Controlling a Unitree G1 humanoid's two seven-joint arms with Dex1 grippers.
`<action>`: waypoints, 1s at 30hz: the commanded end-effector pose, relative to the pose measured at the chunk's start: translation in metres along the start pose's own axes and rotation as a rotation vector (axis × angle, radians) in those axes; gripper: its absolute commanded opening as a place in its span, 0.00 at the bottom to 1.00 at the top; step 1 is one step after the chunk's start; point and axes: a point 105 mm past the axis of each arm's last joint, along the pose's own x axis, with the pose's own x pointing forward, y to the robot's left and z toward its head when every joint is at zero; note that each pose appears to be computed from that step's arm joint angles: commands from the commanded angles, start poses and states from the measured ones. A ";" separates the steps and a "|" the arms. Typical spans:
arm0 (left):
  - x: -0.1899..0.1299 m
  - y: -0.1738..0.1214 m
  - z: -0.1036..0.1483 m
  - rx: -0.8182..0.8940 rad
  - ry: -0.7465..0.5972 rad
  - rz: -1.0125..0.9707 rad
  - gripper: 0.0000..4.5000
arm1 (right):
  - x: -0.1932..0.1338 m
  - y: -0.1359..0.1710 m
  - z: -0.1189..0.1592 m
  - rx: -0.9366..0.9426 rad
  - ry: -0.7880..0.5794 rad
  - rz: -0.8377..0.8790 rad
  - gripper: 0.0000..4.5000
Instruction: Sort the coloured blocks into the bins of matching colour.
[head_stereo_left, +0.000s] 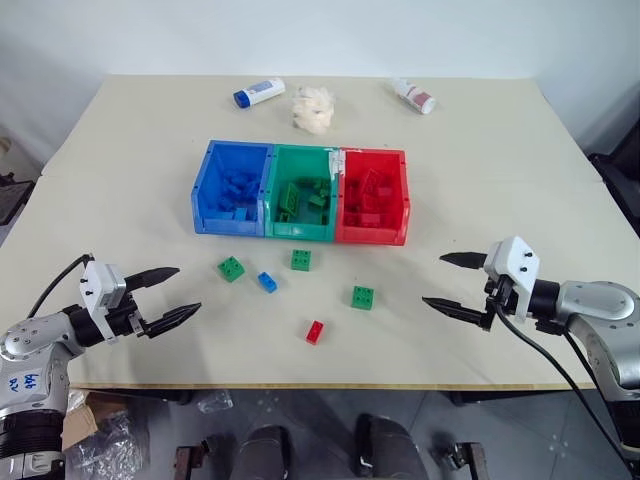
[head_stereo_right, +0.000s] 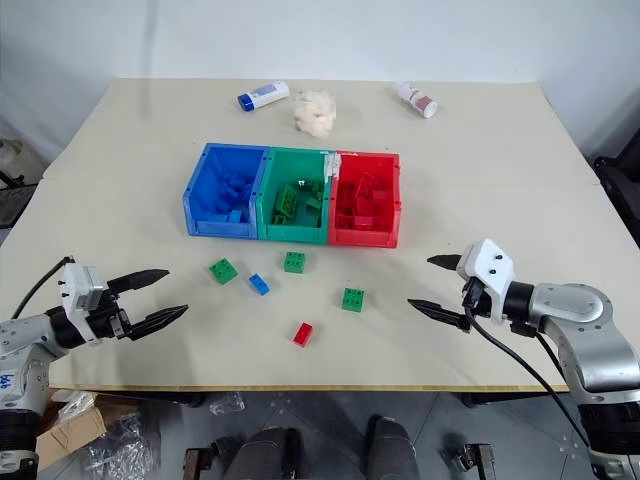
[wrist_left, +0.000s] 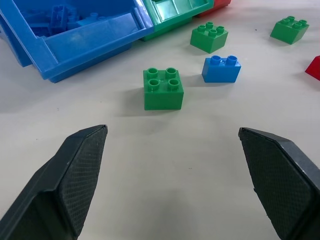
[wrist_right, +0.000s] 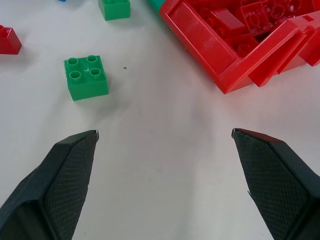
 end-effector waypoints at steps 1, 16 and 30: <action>0.000 0.003 0.016 0.048 -0.038 -0.009 1.00 | -0.002 -0.004 0.008 -0.029 -0.030 -0.025 0.99; 0.028 0.004 0.013 -0.038 -0.046 -0.039 1.00 | -0.006 -0.003 -0.005 0.063 0.006 -0.092 0.99; 0.031 0.001 0.013 0.000 -0.082 -0.075 1.00 | -0.044 0.010 -0.008 0.075 0.130 -0.068 0.99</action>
